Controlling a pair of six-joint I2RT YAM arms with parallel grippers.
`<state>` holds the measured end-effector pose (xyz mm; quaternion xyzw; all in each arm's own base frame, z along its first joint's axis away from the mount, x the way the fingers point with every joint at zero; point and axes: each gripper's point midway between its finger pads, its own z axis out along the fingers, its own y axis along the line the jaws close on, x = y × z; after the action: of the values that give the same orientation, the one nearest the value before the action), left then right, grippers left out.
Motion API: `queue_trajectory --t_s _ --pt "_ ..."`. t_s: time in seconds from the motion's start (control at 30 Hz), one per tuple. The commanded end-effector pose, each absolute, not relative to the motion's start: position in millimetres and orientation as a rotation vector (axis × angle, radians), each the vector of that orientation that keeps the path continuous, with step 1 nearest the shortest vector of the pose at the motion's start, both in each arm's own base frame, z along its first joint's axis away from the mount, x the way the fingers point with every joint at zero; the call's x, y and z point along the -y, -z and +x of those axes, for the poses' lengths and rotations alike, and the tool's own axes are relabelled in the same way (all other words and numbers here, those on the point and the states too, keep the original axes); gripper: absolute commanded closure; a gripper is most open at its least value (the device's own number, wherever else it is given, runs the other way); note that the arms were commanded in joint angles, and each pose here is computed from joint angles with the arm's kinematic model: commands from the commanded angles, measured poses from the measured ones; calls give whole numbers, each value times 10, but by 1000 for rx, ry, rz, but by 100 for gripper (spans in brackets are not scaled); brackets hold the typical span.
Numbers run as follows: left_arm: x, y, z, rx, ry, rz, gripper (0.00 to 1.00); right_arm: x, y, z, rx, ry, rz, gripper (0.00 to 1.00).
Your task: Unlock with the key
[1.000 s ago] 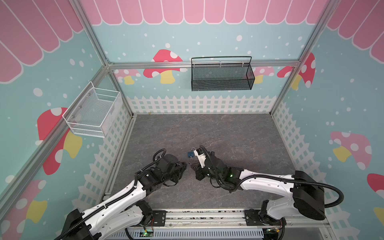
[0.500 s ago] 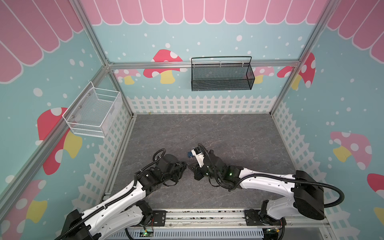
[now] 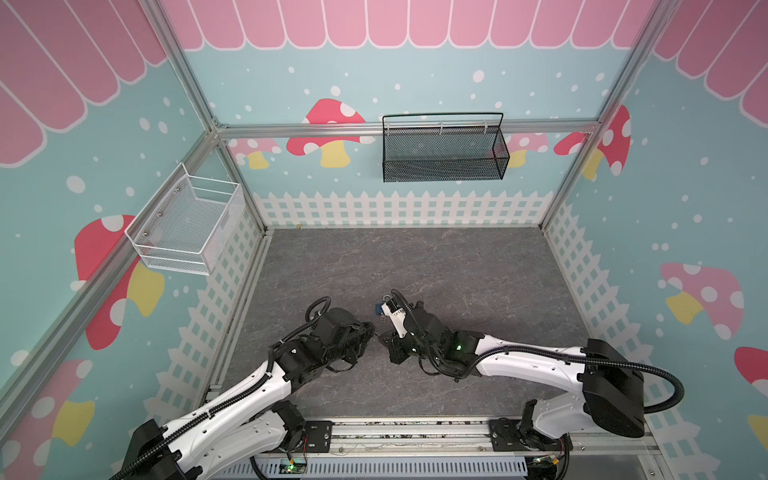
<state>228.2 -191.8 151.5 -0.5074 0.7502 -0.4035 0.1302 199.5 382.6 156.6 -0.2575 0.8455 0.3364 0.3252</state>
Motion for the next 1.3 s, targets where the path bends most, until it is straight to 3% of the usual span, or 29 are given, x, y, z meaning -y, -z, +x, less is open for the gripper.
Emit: queue_trajectory --t_s 0.0,0.4,0.57,1.27 --pt "1953 -1661 2341 -2138 1234 -1481 100 -3880 -1609 2038 -2209 -883 -680 100" --pt "2001 -1685 2342 -2157 1252 -1461 100 -3826 -1644 2191 -2206 -846 -631 100" --pt "2013 -1706 2357 -2152 1260 -1457 100 -3969 -1730 2084 -2167 -948 -705 100" --pt "1983 -1803 2381 -2110 1278 -1458 100 -3748 -1728 1965 -2180 -892 -741 100"
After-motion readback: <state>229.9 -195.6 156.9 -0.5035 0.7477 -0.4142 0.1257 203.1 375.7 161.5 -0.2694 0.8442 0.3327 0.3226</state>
